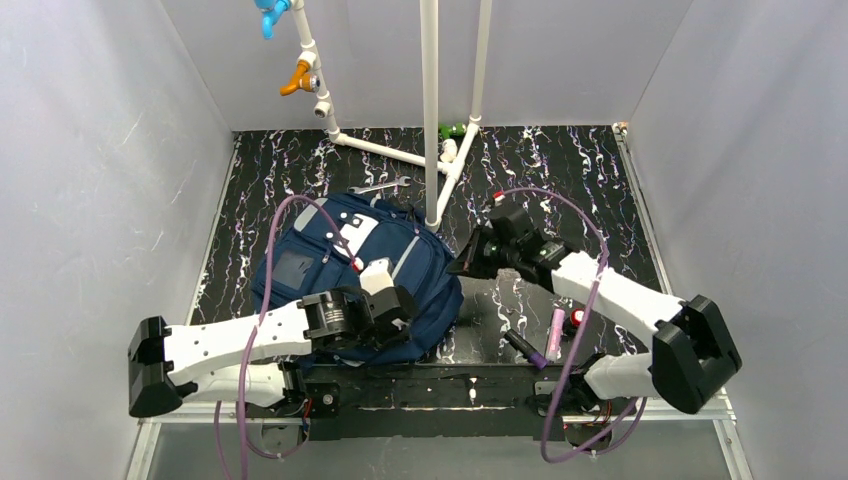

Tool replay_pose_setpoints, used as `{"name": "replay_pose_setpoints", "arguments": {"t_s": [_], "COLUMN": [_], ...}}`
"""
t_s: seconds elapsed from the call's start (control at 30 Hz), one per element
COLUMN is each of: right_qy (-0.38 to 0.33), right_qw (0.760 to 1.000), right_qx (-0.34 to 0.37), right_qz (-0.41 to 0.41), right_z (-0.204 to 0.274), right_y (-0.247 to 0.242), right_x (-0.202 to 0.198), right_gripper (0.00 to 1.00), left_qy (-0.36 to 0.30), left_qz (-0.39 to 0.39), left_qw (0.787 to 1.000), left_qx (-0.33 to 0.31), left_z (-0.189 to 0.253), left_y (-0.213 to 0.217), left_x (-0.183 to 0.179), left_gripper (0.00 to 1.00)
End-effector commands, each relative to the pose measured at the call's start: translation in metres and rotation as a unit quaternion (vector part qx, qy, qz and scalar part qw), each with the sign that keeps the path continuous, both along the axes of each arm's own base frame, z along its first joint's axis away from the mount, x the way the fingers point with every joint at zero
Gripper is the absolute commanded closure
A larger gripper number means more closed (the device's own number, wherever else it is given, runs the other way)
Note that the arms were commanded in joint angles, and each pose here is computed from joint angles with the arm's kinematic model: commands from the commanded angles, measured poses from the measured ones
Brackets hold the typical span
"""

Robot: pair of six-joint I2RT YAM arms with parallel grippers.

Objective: Pack the student bag
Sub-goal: Zip the student bag at the center of the board.

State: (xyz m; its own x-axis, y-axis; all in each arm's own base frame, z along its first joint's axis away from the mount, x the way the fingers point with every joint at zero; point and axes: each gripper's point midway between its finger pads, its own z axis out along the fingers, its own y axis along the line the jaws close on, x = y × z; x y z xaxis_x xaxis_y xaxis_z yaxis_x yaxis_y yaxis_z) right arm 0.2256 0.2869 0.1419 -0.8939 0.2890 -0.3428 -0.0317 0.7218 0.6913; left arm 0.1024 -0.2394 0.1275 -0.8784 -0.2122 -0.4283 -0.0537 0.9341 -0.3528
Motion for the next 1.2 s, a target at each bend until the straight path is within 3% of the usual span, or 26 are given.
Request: {"name": "replay_pose_setpoints", "arguments": {"t_s": [0.0,0.23,0.4,0.57,0.7,0.77,0.9,0.93,1.07,1.17], "right_qy": [-0.076,-0.061,-0.070,-0.076,-0.077,-0.072,-0.069,-0.066,-0.069,-0.082], "right_qw": [0.995,0.995,0.993,0.993,0.992,0.992,0.989,0.988,0.979,0.973], "right_qx": [-0.025,-0.025,-0.043,-0.053,-0.037,-0.035,-0.019,-0.007,0.017,0.043], "right_qz": [0.058,0.079,0.086,0.076,0.089,0.098,0.127,0.136,0.189,0.209], "right_z": [0.018,0.006,0.002,0.003,0.007,0.005,0.004,0.006,0.010,0.010], "right_y": [-0.025,-0.044,-0.046,-0.057,-0.052,-0.052,-0.049,-0.045,-0.021,0.002], "right_x": [0.048,0.076,0.090,0.104,0.102,0.098,0.082,0.074,0.030,-0.002], "right_gripper": [0.99,0.99,0.99,0.99,0.99,0.99,0.99,0.99,0.99,0.99], "left_qy": [0.059,0.131,0.171,0.149,0.112,0.094,0.101,0.101,0.067,-0.004], "left_qz": [-0.109,-0.135,-0.037,0.109,0.142,0.155,0.167,0.153,0.085,0.045], "left_qw": [0.990,0.980,0.979,0.965,0.963,0.955,0.946,0.952,0.977,0.991], "left_qx": [0.059,0.058,0.105,0.185,0.199,0.235,0.258,0.246,0.181,0.130], "left_z": [-0.033,-0.061,-0.076,-0.068,-0.061,-0.053,-0.041,-0.037,0.003,0.047], "left_y": [0.042,0.072,0.120,0.182,0.186,0.194,0.184,0.175,0.147,0.141], "left_x": [-0.029,-0.067,-0.081,-0.076,-0.061,-0.052,-0.042,-0.039,-0.026,-0.009], "left_gripper": [1.00,1.00,1.00,1.00,1.00,1.00,1.00,0.94,0.34,0.15]}}
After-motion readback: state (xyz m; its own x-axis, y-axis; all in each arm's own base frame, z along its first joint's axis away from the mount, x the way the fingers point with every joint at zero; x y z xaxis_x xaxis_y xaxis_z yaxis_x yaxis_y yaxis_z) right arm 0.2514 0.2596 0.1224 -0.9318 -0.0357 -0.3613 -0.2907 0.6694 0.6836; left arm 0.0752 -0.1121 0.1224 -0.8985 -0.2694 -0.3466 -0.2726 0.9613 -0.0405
